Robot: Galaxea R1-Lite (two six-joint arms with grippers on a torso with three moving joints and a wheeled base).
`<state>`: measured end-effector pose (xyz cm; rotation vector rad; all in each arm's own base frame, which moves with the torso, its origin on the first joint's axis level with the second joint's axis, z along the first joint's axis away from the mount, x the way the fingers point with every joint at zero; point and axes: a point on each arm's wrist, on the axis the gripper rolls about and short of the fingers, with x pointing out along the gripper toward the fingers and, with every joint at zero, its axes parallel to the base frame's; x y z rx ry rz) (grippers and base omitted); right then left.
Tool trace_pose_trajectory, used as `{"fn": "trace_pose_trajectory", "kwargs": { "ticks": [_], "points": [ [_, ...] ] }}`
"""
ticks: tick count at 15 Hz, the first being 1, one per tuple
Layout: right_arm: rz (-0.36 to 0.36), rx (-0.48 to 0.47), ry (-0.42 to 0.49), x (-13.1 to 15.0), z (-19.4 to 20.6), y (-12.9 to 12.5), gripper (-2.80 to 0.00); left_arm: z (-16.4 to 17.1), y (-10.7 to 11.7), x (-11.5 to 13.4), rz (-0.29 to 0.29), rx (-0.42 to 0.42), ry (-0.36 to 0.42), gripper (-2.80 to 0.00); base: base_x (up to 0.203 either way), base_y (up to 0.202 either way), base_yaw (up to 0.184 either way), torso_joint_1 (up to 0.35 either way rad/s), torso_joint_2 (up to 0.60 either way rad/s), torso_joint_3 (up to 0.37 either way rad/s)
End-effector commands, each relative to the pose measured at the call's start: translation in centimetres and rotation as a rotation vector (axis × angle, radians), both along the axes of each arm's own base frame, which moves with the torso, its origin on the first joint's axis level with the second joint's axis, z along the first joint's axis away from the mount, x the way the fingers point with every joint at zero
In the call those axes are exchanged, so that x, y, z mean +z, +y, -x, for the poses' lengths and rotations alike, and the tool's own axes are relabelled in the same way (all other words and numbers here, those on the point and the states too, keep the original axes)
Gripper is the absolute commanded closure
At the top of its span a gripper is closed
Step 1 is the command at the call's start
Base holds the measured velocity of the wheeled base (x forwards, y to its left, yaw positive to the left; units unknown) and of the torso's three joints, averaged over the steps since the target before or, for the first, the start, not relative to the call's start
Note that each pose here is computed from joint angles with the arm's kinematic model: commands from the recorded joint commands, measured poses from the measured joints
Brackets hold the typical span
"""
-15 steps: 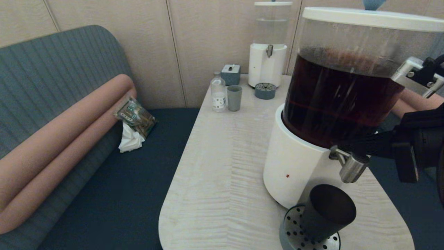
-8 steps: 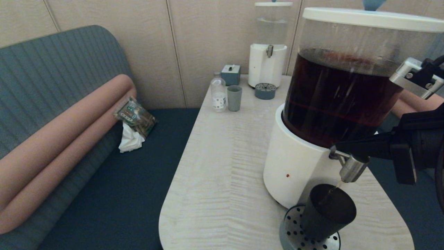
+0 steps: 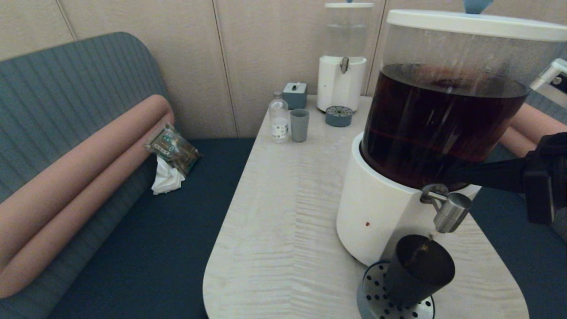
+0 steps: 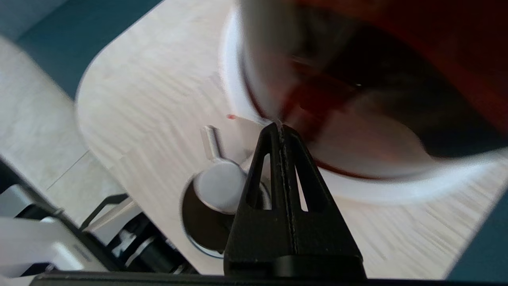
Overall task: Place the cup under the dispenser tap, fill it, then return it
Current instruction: Turn on the faucet, then turn off the faucet
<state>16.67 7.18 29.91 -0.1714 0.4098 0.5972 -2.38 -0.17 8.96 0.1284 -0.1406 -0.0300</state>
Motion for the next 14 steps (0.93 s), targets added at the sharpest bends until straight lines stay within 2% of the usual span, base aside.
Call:
{"fn": "trace_pose_trajectory", "kwargs": {
  "ticks": [1, 4, 7, 12, 14],
  "points": [
    [-0.009, -0.037, -0.028, 0.4, 1.0, -1.1, 0.0, -0.3, 0.0, -1.1, 0.0, 0.0, 0.04, 0.0, 0.0, 0.0, 0.0, 0.0, 0.0, 0.0],
    [0.007, -0.069, -0.055, -0.2, 3.3, -2.3, 0.0, -0.3, 0.0, -1.1, 0.0, 0.0, 0.04, 0.0, 0.0, 0.0, 0.0, 0.0, 0.0, 0.0],
    [0.022, -0.163, -0.123, -0.1, 5.8, -4.2, 0.0, -0.3, 0.0, -1.1, 0.0, 0.0, 0.04, 0.0, 0.0, 0.0, 0.0, 0.0, 0.0, 0.0],
    [-0.033, -0.248, -0.251, -0.3, 11.9, -6.0, 0.0, -0.3, 0.0, -1.1, 0.0, 0.0, 0.04, 0.0, 0.0, 0.0, 0.0, 0.0, 0.0, 0.0],
    [-0.069, -0.315, -0.312, -0.5, 14.4, -6.6, 0.0, -0.3, 0.0, -1.1, 0.0, 0.0, 0.04, 0.0, 0.0, 0.0, 0.0, 0.0, 0.0, 0.0]
  ]
}}
